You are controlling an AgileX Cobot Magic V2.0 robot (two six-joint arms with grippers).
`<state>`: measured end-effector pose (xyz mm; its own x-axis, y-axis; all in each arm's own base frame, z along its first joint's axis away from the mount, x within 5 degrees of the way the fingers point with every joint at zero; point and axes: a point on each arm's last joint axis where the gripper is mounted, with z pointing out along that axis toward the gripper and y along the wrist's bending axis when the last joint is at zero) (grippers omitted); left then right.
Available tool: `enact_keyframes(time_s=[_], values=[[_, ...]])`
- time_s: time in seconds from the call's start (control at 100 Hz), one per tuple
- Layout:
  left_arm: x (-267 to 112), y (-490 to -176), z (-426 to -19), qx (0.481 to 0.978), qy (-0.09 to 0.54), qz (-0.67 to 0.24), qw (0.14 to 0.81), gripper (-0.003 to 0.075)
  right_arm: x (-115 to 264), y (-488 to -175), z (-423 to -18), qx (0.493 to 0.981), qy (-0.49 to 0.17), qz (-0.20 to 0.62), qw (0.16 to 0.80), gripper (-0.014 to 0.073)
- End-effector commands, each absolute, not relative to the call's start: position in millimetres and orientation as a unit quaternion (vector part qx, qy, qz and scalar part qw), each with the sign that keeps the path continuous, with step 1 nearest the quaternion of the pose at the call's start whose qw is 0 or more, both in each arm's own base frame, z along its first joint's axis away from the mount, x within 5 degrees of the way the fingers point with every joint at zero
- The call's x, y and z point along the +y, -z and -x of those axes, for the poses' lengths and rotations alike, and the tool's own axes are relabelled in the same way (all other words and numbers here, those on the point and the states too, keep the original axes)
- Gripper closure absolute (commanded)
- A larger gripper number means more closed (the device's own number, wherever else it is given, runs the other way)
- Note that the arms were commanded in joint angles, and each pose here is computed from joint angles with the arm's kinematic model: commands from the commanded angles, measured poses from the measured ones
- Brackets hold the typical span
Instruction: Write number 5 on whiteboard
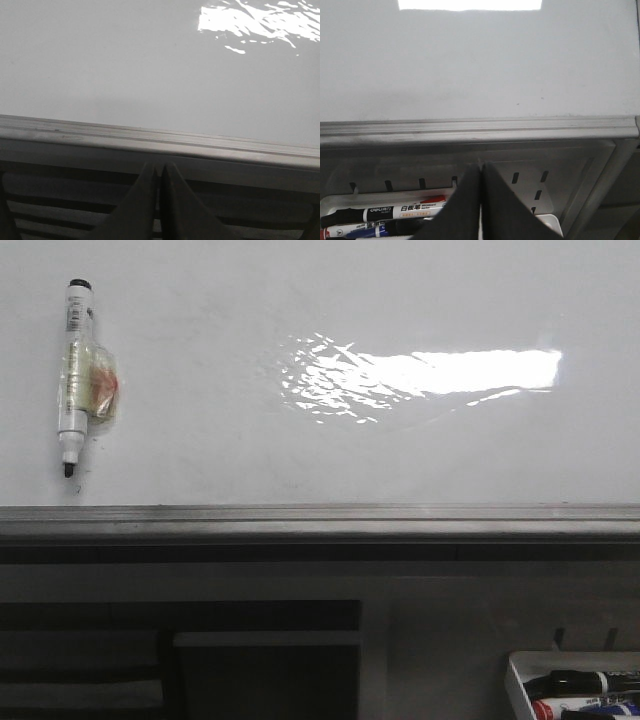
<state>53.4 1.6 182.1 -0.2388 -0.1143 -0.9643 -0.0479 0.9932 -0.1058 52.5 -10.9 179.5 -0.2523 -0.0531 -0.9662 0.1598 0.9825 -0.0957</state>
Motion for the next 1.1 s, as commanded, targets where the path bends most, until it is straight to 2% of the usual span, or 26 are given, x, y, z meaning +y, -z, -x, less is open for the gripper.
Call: enact_keyframes(time_s=[0.0,1.09], values=[[1.5,-183.3,-53.5,0.762,0.031,0.053,0.644,0.0741,-11.3,-173.5,-52.3,0.784,0.091,-0.035,0.613,0.0656],[1.6,-185.1,-53.8,0.756,0.029,0.05,0.652,0.0741,-11.3,-173.5,-52.3,0.784,0.091,-0.035,0.613,0.0656]])
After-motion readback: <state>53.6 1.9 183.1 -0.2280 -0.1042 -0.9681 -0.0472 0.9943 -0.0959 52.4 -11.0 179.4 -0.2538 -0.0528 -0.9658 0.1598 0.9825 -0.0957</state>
